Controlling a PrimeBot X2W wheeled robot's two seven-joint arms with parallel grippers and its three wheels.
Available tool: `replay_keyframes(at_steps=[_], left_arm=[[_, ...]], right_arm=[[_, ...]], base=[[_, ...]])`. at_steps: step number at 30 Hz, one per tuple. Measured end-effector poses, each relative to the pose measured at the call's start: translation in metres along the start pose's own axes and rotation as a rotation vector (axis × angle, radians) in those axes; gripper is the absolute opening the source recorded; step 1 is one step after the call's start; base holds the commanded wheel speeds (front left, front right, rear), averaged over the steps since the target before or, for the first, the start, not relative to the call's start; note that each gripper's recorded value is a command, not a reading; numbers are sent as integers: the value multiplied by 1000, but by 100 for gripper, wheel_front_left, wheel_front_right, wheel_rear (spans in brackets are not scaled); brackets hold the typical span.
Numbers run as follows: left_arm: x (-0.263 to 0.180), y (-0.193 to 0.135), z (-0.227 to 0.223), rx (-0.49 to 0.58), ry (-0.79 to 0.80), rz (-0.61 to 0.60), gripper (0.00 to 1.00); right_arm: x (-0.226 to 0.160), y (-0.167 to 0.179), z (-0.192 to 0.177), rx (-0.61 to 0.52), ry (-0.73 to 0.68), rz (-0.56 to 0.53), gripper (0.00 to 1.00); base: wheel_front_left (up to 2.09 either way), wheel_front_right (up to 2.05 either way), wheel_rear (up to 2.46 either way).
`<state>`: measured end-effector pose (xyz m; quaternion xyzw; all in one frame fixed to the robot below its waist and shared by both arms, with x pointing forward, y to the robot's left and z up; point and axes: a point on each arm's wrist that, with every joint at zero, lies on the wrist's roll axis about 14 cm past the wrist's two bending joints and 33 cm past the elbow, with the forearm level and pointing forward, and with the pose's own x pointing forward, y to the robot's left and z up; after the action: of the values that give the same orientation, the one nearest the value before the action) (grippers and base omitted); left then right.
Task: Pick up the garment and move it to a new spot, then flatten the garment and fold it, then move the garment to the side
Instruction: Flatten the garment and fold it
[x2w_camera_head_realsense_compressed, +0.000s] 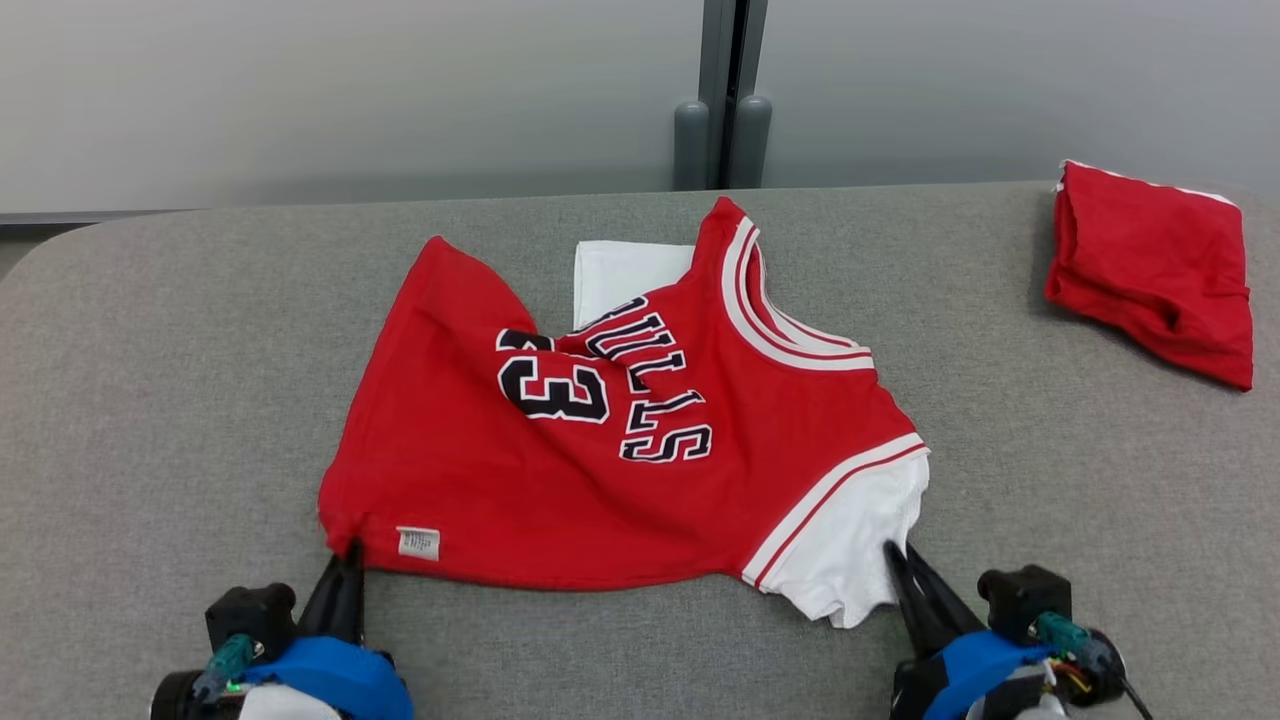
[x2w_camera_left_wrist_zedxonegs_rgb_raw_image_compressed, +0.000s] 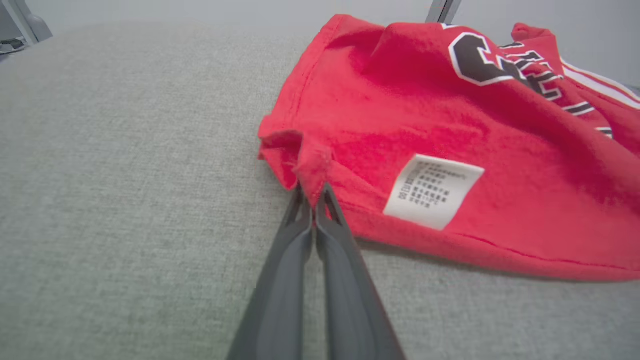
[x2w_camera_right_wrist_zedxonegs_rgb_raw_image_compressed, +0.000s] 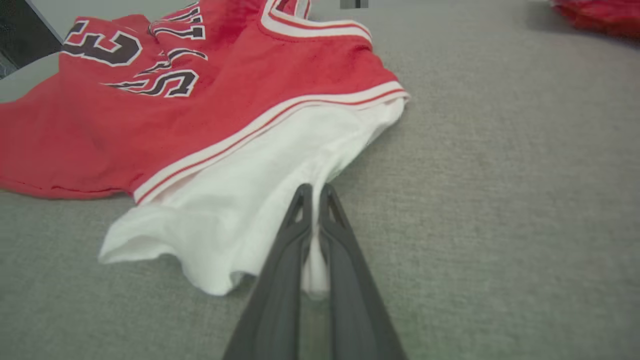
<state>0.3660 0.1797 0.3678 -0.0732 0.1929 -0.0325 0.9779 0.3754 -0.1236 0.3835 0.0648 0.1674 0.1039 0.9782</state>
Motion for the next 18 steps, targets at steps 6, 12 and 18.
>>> replay_keyframes(at_steps=[6,12,18], left_arm=[[31,-13,69,23,-176,-62,0],[85,-29,157,90,-347,-142,0],[153,-47,243,166,-470,-202,0]], right_arm=[[28,2,73,-34,-199,20,0],[74,-5,153,-44,-364,27,0],[131,-16,250,-80,-528,39,0]], base=[[0,0,0],[0,0,0],[0,0,0]])
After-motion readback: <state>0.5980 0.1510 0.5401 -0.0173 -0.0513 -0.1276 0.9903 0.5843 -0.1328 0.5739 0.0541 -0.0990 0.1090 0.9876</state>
